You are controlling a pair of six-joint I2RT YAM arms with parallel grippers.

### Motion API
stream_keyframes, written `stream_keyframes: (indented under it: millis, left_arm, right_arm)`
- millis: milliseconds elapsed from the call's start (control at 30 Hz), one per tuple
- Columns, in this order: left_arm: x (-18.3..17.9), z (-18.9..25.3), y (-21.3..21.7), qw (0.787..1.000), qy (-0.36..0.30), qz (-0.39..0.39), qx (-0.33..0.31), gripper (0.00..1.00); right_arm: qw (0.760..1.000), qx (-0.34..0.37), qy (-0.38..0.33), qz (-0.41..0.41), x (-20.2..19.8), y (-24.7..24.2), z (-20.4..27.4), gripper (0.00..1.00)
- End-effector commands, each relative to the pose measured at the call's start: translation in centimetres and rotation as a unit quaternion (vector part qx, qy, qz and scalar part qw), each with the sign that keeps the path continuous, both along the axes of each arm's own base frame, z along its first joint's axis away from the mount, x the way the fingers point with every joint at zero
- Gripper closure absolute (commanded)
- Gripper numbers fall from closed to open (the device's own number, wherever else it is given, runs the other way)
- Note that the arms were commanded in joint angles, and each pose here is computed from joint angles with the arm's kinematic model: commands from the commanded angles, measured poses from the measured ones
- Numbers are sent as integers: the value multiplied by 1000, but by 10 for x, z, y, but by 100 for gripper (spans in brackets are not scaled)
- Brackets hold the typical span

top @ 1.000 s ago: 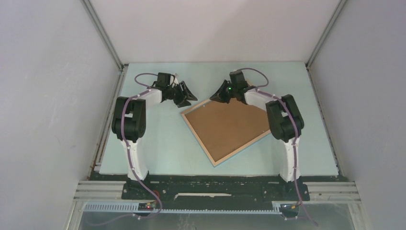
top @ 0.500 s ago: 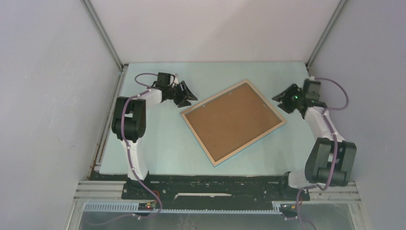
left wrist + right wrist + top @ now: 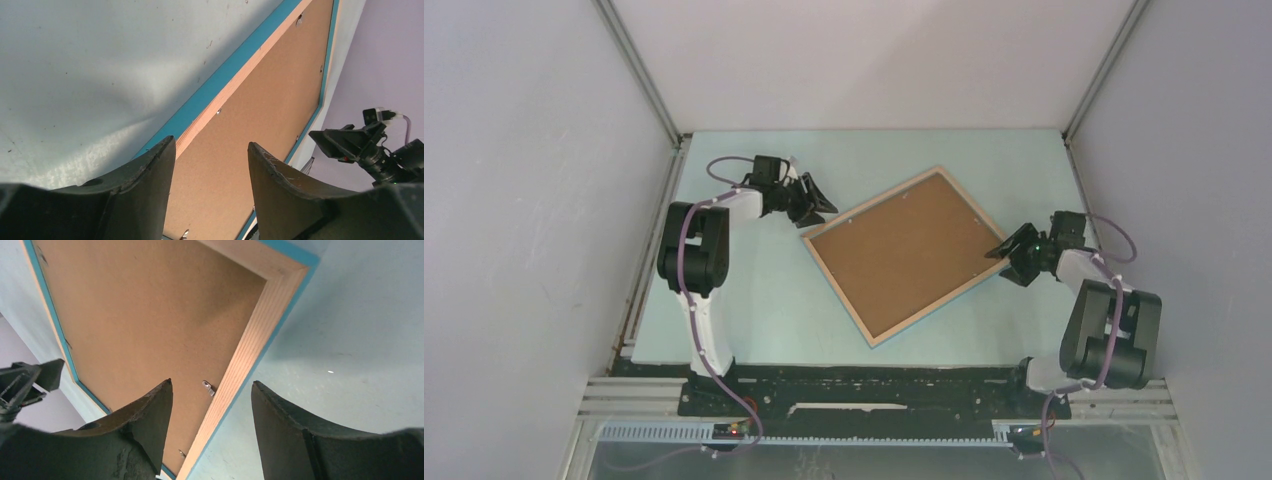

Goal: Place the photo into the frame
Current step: Adjust the photo frame at the center of the board.

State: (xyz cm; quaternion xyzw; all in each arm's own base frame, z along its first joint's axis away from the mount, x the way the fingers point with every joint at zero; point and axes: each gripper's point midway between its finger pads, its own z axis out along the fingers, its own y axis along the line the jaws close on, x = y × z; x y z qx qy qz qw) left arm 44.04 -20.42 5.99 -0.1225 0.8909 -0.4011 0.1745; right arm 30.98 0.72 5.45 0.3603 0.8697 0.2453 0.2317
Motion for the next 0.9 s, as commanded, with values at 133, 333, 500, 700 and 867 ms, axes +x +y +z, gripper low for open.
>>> stream_keyframes:
  millis: [133, 333, 500, 700, 867]
  left_arm:
    - [-9, 6, -7, 1000, 2, -8, -19, 39]
    - [-23, -2, -10, 1000, 13, -1, -15, 39]
    - [-49, -9, -21, 999, 26, 1, -24, 39]
    - [-83, -9, -28, 999, 29, 9, -45, 40]
    - [-117, -3, -39, 999, 22, -5, -49, 40]
  right_arm:
    - [999, 29, -25, 37, 24, 31, -12, 35]
    - [998, 36, -39, 46, 42, 45, -11, 36]
    - [997, 31, -42, 65, 67, 58, -6, 36]
    - [995, 24, -38, 86, 97, 70, -7, 36]
    - [993, 24, -39, 109, 114, 84, -7, 37]
